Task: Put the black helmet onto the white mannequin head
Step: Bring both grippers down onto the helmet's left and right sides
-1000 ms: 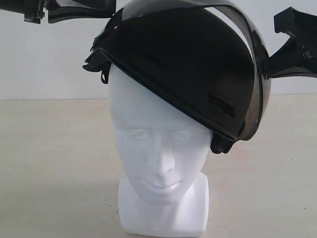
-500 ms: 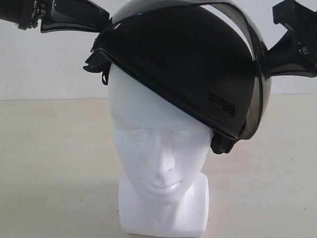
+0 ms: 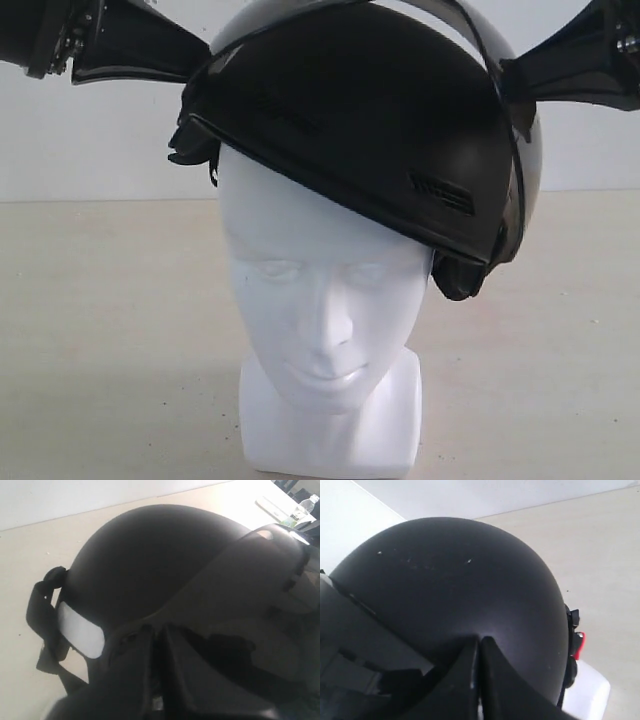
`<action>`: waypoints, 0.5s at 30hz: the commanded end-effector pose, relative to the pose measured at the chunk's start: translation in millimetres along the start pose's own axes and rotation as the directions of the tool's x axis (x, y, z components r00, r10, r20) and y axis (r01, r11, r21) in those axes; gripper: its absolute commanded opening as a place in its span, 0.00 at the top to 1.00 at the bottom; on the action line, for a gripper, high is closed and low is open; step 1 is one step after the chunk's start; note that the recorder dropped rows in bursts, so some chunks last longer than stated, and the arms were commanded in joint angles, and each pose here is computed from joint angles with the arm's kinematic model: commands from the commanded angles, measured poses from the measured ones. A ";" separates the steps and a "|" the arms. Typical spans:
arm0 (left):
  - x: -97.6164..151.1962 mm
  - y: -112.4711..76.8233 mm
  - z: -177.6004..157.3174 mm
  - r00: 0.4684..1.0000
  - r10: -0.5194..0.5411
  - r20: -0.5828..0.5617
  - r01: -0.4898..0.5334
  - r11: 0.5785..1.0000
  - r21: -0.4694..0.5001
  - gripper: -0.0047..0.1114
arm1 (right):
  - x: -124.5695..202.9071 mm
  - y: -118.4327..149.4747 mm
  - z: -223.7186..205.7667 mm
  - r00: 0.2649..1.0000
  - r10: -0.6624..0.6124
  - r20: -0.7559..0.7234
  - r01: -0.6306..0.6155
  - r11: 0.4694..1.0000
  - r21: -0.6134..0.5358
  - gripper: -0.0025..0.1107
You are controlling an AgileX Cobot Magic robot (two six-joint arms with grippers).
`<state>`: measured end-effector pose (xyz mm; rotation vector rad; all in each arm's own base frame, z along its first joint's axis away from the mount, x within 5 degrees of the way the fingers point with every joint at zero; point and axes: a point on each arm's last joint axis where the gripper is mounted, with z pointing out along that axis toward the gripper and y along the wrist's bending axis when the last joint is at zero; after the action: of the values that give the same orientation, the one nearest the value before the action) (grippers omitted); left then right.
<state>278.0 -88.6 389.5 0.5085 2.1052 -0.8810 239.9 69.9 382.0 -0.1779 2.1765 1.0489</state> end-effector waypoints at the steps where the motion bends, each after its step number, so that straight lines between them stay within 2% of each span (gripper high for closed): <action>1: 26.9 2.7 8.2 0.984 0.012 -0.178 -0.006 0.999 0.033 0.92 | 1.7 13.5 -2.1 1.000 0.002 -0.018 -0.004 0.993 -0.120 0.98; 15: 48.1 0.7 1.7 0.975 0.018 -0.223 -0.019 1.000 0.001 0.92 | 1.3 17.3 -2.7 1.000 0.005 -0.013 -0.007 0.987 -0.162 0.98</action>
<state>263.5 -80.2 364.9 0.5293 2.1959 -0.7755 237.8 75.8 392.8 -0.1737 2.0849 1.2004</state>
